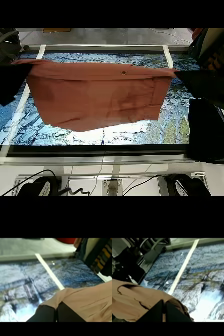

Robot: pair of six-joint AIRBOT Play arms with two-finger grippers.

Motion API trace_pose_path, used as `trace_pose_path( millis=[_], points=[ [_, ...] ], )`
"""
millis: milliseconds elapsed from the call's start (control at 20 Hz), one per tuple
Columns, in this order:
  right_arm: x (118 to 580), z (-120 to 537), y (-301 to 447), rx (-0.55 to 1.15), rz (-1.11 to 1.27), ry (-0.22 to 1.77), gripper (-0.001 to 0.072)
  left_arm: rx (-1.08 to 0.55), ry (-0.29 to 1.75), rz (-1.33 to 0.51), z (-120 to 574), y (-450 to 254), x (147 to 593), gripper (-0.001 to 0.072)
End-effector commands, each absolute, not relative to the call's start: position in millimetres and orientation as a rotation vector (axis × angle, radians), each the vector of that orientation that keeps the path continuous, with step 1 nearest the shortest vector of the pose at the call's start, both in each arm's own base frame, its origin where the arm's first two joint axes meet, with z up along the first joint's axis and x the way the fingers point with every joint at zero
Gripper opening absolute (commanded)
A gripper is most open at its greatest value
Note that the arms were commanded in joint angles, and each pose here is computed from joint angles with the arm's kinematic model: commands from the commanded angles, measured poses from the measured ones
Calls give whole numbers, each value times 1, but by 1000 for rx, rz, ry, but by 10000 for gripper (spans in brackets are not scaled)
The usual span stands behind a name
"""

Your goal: Fold the clothes and pants, and hang the long-sleeved shirts on hangers.

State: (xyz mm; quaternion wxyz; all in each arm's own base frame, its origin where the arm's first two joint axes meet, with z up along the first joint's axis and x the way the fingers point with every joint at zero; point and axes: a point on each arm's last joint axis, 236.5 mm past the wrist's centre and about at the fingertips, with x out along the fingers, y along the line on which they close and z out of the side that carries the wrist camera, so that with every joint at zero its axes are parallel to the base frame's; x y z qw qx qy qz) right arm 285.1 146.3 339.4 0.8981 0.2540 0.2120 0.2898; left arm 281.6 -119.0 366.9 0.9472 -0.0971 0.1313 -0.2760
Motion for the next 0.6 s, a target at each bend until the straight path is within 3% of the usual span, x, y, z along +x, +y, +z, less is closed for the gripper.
trace_pose_path(
  millis=[0, 150, 300, 400, 550],
  points=[
    [311, 274, 149, 644, 538, 624, 21, -329, 455, -526, 302, -115, 313, 4],
    [371, 182, 156, 749, 427, 743, 21, -420, 690, -494, 186, -123, 376, 5],
    [451, 112, 149, 811, 258, 700, 21, -392, 707, -457, 112, -149, 447, 5],
    [480, 73, 141, 818, 183, 718, 22, -449, 779, -465, 74, -170, 461, 5],
    [490, 31, 129, 816, 131, 799, 21, -449, 922, -520, 39, -186, 443, 5]
  ],
)
